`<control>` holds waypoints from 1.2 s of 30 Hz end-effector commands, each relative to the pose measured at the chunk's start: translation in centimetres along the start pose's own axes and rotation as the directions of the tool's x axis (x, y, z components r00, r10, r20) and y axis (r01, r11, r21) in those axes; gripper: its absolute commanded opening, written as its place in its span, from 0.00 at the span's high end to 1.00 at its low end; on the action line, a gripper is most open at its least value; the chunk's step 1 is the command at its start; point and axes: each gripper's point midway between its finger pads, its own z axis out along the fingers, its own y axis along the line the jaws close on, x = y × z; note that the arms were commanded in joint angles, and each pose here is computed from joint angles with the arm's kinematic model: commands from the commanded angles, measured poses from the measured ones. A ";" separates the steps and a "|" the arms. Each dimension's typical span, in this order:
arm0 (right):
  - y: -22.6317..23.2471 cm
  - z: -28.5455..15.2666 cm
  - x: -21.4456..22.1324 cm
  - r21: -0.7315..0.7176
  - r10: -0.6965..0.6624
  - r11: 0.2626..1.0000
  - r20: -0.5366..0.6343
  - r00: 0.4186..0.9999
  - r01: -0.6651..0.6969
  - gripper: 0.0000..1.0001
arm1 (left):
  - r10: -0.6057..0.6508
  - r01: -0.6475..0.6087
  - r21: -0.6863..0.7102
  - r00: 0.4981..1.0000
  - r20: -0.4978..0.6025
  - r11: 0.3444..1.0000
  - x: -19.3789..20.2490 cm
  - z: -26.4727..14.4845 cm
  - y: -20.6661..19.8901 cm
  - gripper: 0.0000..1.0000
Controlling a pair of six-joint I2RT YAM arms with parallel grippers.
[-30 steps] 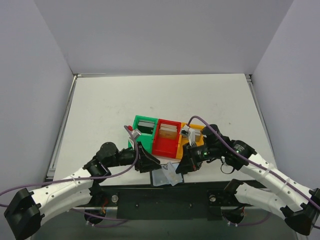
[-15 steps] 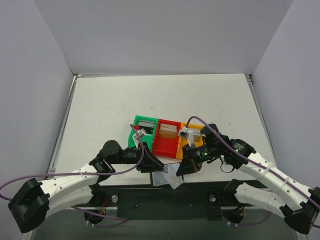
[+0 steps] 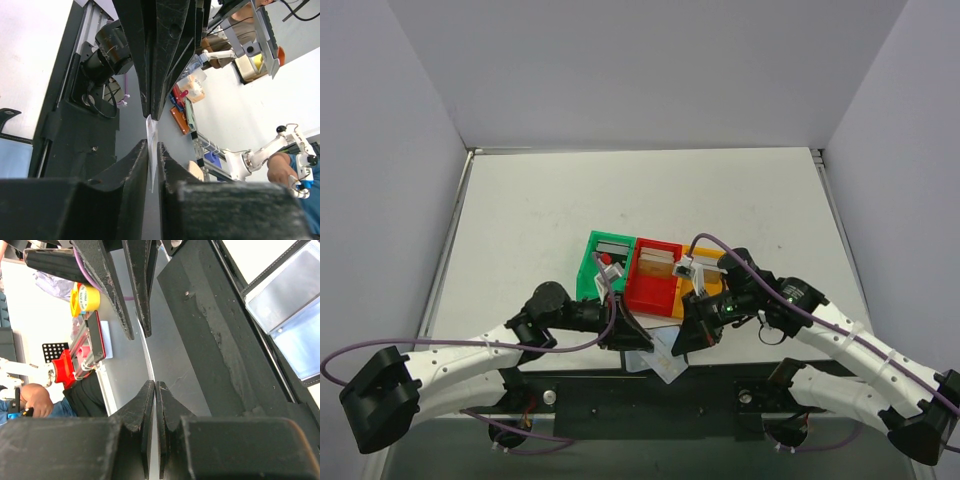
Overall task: Take the credit cards out of the card holder
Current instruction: Place the credit card in the storage box.
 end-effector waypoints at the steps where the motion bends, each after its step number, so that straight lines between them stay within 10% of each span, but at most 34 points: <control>1: 1.3 -0.5 -1.0 -0.027 -0.058 0.998 0.026 0.998 0.059 1.00 | 0.087 -0.086 0.084 0.996 -0.005 0.993 -0.8 0.7 -2.5 0.85; 6: 1.3 -0.6 -1.3 -0.017 -0.056 0.998 0.036 0.998 0.057 1.00 | 0.088 -0.087 0.079 0.996 0.001 0.993 -0.9 0.7 -2.5 1.00; 10: 1.3 -0.7 -1.5 -0.013 -0.047 0.999 0.047 0.998 0.047 0.71 | 0.092 -0.094 0.050 0.995 0.037 0.994 -1.2 0.6 -1.9 1.00; 14: 0.8 -0.7 -1.8 0.011 -0.027 1.000 0.085 0.996 0.026 0.65 | 0.095 -0.096 0.012 0.991 0.097 0.995 -1.6 0.2 -1.3 1.00; 36: 0.8 -0.9 -2.7 0.023 -0.020 1.000 0.136 0.991 0.017 0.93 | 0.108 -0.099 -0.052 0.973 0.204 0.994 -3.0 -0.4 -0.5 1.00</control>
